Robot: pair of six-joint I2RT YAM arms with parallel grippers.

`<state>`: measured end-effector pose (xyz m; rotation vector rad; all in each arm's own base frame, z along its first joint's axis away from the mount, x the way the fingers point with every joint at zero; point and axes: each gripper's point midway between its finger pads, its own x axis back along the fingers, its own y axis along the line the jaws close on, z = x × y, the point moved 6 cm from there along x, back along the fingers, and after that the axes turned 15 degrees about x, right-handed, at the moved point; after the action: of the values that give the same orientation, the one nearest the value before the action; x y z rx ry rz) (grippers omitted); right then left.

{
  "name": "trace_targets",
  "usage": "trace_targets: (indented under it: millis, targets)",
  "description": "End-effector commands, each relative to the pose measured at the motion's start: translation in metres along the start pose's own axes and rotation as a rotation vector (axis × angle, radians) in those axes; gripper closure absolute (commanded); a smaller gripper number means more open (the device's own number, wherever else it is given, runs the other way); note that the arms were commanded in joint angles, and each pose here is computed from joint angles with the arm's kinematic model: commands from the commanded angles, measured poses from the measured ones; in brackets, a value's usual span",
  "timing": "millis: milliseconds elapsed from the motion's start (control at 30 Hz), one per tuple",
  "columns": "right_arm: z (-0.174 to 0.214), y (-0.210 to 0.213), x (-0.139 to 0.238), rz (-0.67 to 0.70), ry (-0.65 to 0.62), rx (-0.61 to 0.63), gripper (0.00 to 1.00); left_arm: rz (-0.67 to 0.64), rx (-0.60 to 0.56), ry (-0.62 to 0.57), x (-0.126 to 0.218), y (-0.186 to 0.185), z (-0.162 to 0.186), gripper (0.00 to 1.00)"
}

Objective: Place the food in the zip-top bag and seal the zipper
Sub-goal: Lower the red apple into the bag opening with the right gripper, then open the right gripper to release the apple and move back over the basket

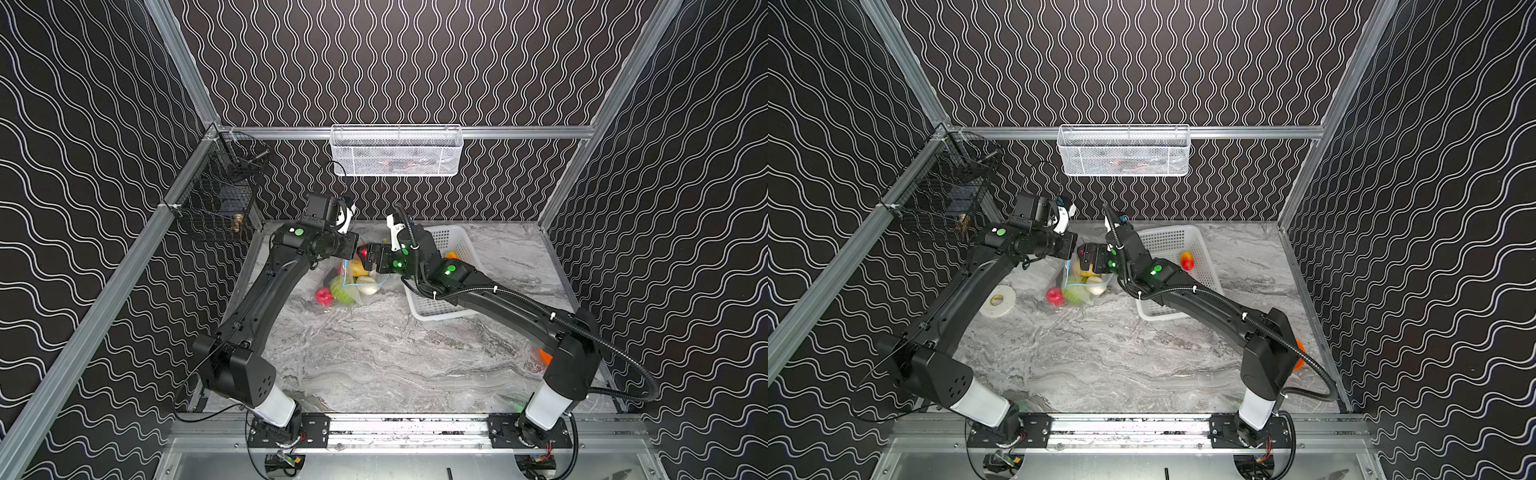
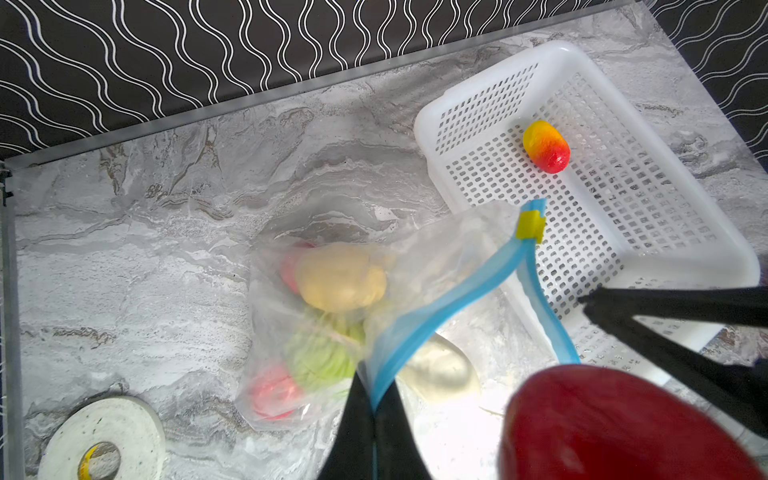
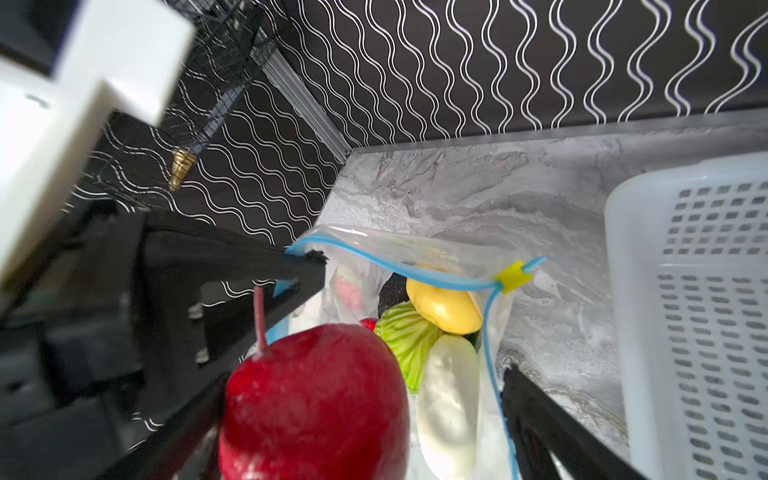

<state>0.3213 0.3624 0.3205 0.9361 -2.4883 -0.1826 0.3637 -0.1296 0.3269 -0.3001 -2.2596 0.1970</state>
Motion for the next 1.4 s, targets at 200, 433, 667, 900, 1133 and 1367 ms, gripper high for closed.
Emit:
trace_targets:
  millis: [200, 433, 667, 900, 1133, 1367]
  targets:
    - [0.017, -0.012, -0.005, 0.016, 0.069, 0.044, 0.01, 0.028, 0.012, -0.036, 0.008, -0.002, -0.005, 1.0]
    - [0.036, -0.015, -0.019, -0.03, 0.139, 0.057, 0.01, 0.044, 0.034, -0.033, 0.009, -0.002, -0.007, 1.0]
    - [0.042, -0.009, -0.041, -0.186, 0.129, 0.012, 0.01, 0.041, 0.04, -0.039, 0.011, 0.001, -0.007, 1.0]
    - [0.034, -0.01, -0.033, -0.19, 0.096, 0.017, 0.01, 0.033, 0.052, -0.047, 0.012, 0.007, -0.008, 1.0]
    - [0.025, -0.011, -0.017, -0.182, 0.052, 0.026, 0.01, 0.023, 0.056, -0.041, 0.008, 0.009, -0.01, 1.0]
    - [0.017, -0.015, 0.002, -0.156, 0.013, 0.04, 0.01, 0.016, 0.059, -0.032, 0.004, 0.011, -0.01, 1.0]
